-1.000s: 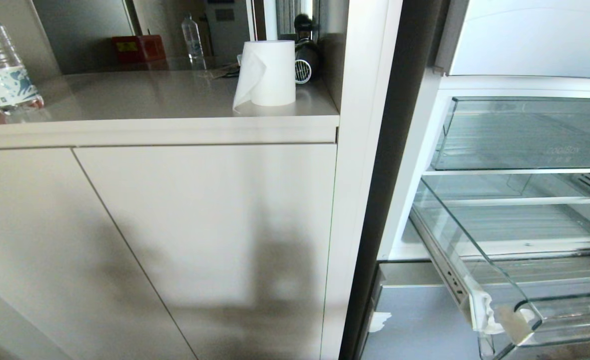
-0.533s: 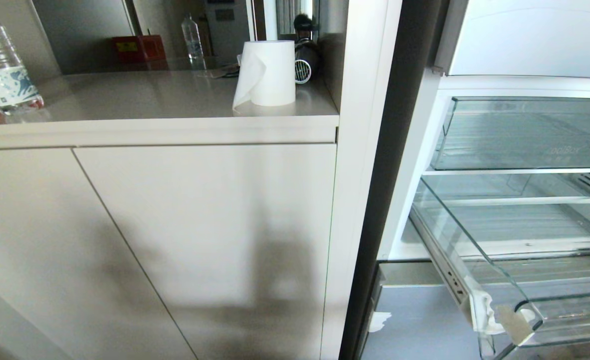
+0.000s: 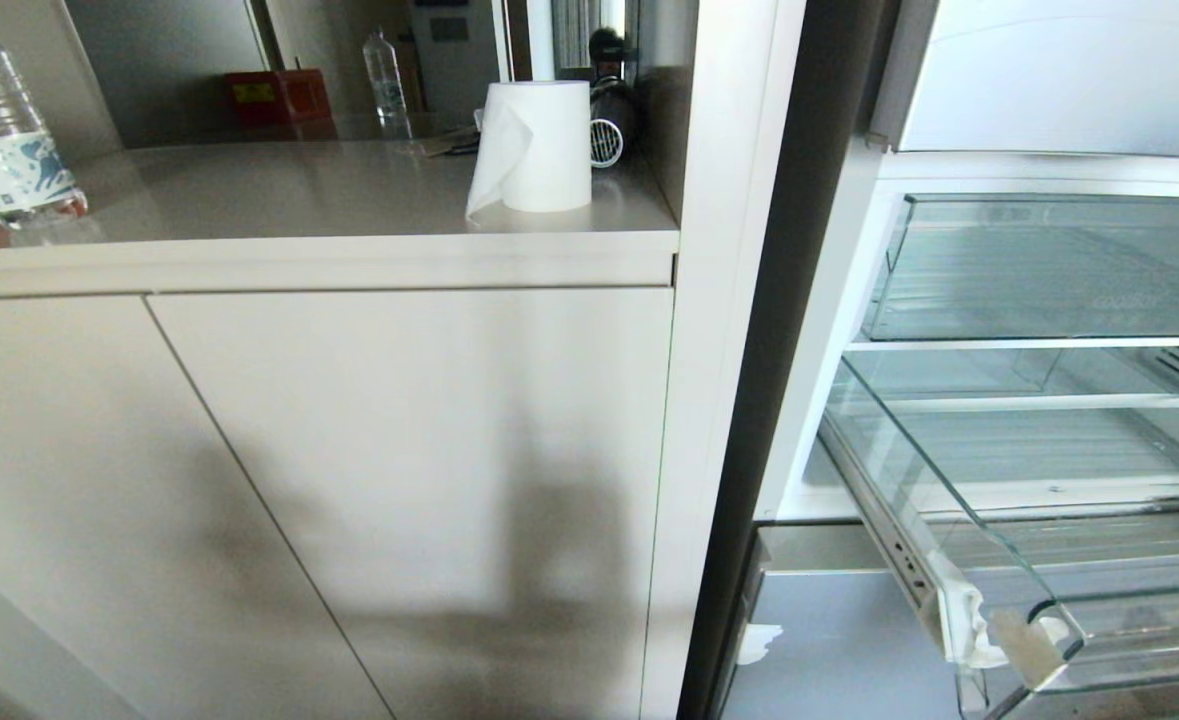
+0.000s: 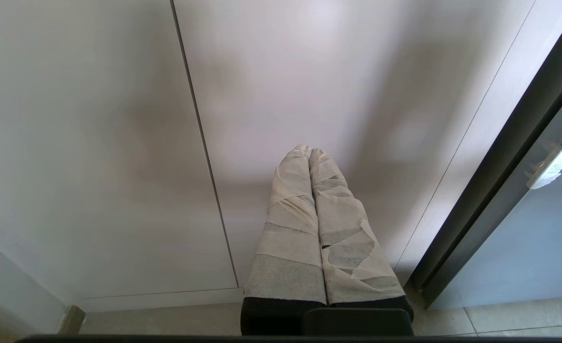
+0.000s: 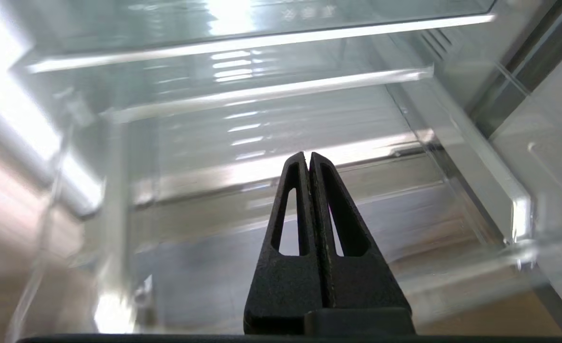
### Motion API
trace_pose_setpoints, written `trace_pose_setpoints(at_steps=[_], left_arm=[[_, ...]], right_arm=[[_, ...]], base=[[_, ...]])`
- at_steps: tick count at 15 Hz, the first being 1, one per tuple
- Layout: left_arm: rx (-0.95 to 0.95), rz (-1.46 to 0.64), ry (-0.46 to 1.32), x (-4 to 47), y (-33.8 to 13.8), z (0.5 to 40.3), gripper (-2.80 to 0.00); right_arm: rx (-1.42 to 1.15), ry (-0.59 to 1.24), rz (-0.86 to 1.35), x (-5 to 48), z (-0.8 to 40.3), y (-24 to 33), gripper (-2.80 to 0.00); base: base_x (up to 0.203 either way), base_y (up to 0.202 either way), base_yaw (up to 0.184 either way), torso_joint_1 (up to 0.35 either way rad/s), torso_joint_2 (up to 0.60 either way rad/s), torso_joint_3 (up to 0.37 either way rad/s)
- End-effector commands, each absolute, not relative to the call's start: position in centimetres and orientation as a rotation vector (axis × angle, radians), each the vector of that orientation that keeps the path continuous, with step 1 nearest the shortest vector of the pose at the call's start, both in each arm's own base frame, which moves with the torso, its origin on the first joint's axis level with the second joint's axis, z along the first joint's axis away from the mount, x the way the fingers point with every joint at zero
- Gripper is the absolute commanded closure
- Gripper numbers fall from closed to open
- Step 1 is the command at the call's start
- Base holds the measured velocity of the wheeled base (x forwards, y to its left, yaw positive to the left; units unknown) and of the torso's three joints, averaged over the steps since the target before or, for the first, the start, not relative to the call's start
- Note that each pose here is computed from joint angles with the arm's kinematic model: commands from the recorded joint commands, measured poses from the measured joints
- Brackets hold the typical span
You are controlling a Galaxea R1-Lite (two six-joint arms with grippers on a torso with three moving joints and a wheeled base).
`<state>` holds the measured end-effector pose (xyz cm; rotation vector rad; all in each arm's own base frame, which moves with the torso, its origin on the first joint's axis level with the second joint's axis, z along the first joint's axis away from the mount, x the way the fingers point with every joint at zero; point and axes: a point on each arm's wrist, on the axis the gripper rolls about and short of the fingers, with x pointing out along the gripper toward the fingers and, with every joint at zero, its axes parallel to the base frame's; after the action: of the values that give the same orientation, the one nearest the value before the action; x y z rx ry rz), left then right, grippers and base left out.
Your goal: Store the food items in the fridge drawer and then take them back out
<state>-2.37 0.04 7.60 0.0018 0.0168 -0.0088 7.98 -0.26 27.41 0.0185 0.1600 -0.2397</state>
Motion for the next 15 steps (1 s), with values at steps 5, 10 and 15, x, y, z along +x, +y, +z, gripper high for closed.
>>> trace_pose_setpoints(at_steps=[5,10,15], left_arm=[[0.002,-0.008,0.017,-2.4,0.0,7.6,0.0],[0.002,-0.009,0.017,-2.4,0.0,7.6,0.0],[0.002,-0.008,0.017,-2.4,0.0,7.6,0.0]], right_arm=[[-0.06,0.037,-0.064,-0.5,16.0,-0.6,0.0],[0.0,0.091,0.045,0.6,10.1,-0.2,0.0],[-0.007,0.218,0.23,0.0,8.4,0.2,0.0]], base=[[0.0,0.0,0.0,0.0,0.0,0.0],[0.0,0.0,0.0,0.0,0.0,0.0],[0.0,0.0,0.0,0.0,0.0,0.0]])
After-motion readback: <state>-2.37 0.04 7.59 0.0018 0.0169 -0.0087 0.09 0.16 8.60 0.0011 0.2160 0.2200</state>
